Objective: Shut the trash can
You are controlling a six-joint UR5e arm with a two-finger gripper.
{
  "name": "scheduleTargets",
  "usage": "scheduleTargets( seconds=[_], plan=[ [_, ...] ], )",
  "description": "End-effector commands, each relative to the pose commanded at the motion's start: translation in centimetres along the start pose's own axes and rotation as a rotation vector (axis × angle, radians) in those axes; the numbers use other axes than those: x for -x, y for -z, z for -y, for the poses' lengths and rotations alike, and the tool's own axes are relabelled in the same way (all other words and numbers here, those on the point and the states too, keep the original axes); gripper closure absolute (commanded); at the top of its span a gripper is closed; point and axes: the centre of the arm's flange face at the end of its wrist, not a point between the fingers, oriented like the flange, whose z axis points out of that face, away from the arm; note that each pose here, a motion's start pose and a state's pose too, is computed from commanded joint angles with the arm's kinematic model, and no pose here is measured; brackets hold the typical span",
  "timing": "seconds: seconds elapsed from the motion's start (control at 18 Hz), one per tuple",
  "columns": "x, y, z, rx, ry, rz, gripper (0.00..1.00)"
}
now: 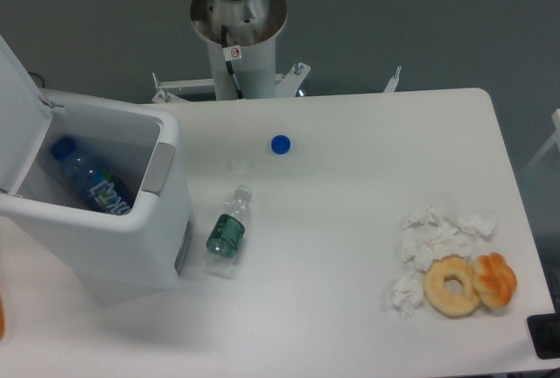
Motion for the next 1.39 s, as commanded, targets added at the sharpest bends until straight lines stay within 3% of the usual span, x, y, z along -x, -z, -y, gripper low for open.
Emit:
scheduleTargets(
  seconds=[0.67,1.39],
  plan=[
    [2.3,-1.4,-0.2,0.025,0.018,0.017,0.0],
    [11.3,3.8,-0.4,-0.013,-0.032,0.193,0.0]
  ],
)
